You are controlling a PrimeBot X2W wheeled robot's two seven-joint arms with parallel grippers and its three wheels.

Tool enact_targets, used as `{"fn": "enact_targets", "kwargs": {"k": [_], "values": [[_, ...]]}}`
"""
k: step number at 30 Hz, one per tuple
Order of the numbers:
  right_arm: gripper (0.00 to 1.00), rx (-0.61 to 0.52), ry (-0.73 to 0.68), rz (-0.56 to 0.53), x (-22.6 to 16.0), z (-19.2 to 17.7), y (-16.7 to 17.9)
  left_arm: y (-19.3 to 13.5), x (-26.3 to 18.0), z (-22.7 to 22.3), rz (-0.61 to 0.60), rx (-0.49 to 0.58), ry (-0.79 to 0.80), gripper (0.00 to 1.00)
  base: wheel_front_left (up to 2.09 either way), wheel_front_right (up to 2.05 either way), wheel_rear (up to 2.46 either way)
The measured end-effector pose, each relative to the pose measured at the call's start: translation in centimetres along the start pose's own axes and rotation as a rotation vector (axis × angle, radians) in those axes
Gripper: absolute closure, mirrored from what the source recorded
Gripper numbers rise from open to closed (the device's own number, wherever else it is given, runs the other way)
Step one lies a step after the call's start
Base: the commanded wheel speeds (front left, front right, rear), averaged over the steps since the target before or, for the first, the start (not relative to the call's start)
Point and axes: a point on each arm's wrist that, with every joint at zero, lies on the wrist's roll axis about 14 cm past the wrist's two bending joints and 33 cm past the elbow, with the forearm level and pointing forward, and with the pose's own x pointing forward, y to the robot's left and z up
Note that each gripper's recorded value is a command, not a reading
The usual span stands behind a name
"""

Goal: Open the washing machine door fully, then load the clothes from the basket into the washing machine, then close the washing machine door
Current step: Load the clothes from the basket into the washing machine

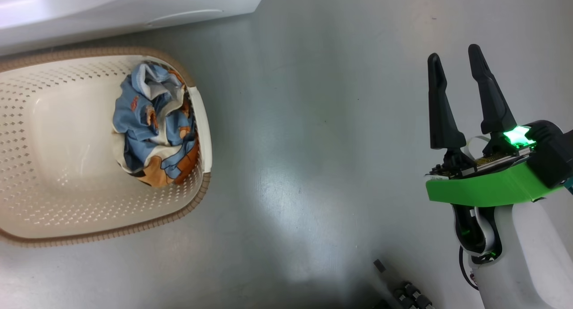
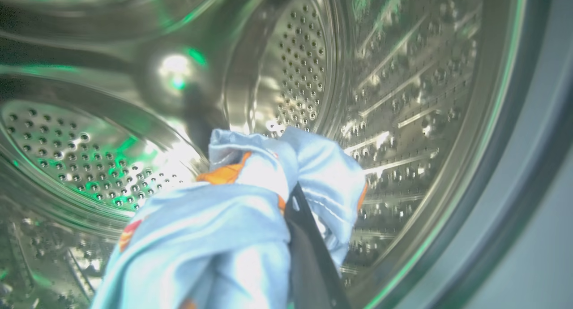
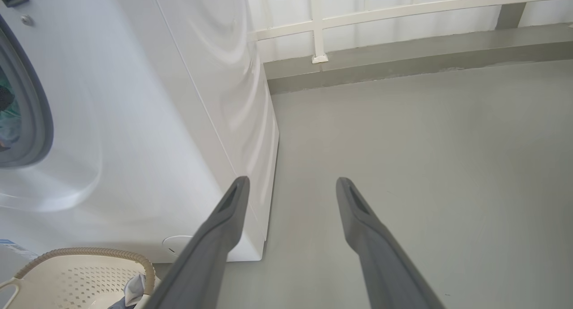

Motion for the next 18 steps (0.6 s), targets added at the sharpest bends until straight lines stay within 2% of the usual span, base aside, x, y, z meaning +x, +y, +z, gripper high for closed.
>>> {"fn": "enact_targets", "kwargs": {"k": [4,6,8,18], "values": [[0.0,0.002,0.0,0.002,0.0,0.0,0.1,0.0,-0.8,-3.3,-0.001,-0.001,0.109,1.0,0.0,0.0,0.0],[0.0,0.003,-0.002,0.004,0.1,0.0,0.2,0.3,-1.6,-5.2,0.012,-0.014,0.18,0.61,0.0,0.0,0.0],[0.0,0.004,-0.004,0.006,0.1,0.1,0.3,0.6,-1.9,-6.1,0.021,-0.016,0.219,0.0,0.0,0.0,0.0],[0.0,0.012,-0.009,0.018,0.3,0.2,0.7,1.1,-1.2,-5.2,0.032,-0.037,0.235,0.0,0.0,0.0,0.0]]}}
